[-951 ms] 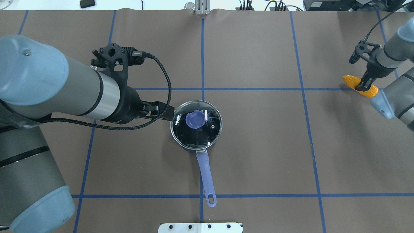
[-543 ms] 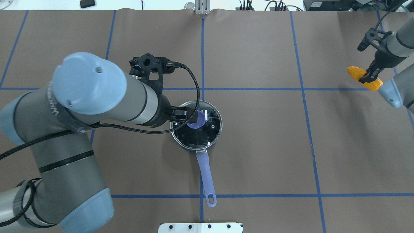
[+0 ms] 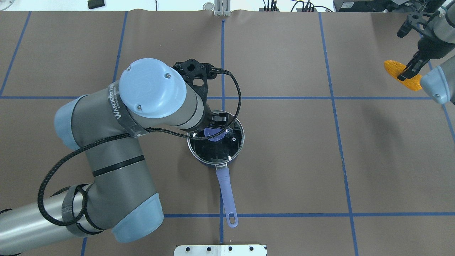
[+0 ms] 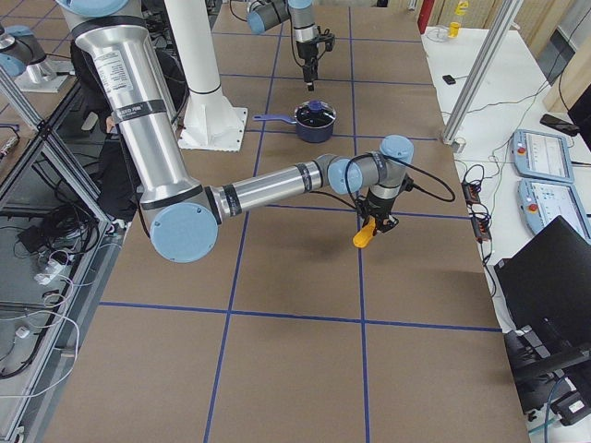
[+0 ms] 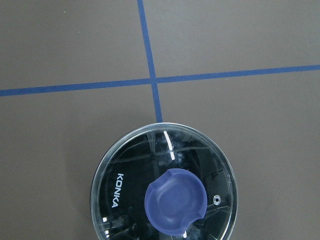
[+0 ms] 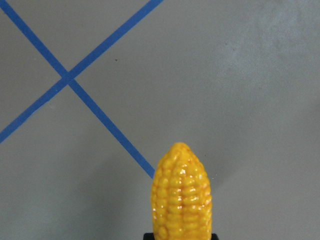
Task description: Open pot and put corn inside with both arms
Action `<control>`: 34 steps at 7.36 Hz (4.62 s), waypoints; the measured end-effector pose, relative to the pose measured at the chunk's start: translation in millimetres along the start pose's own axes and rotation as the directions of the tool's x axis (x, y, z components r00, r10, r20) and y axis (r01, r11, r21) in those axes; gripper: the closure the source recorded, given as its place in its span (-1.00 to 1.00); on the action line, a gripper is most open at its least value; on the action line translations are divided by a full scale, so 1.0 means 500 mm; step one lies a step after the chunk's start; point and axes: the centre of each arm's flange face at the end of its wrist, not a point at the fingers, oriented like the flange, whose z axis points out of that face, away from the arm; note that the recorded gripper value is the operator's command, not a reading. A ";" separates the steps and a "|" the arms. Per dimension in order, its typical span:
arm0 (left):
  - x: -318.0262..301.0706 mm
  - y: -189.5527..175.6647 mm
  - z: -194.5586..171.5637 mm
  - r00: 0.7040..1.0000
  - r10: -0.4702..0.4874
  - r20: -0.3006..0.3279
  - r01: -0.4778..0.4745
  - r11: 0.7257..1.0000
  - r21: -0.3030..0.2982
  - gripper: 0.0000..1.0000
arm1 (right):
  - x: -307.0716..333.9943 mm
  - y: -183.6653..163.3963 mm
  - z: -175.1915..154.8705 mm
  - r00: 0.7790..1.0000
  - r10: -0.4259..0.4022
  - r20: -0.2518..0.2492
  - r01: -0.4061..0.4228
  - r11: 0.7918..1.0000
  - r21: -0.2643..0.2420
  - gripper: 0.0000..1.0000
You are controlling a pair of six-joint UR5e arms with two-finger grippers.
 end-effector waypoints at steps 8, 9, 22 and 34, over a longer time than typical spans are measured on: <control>-0.002 -0.046 0.155 0.997 0.068 0.040 -0.069 0.997 0.026 -0.95 | -0.002 0.002 -0.041 1.000 0.012 0.008 -0.012 1.000 0.026 0.27; -0.002 -0.045 0.157 0.997 0.068 0.040 -0.069 0.997 0.022 -0.95 | -0.002 0.002 -0.041 1.000 0.012 0.008 -0.012 1.000 0.026 0.28; 0.011 0.012 0.163 0.997 0.075 0.035 -0.074 0.997 -0.031 -0.76 | -0.040 -0.097 -0.124 0.996 0.090 0.028 -0.091 0.996 0.024 0.28; -0.009 -0.001 0.091 0.990 0.135 0.032 -0.135 0.991 -0.020 -0.36 | -0.308 -0.284 -0.119 0.951 0.291 0.101 -0.297 0.954 0.043 0.31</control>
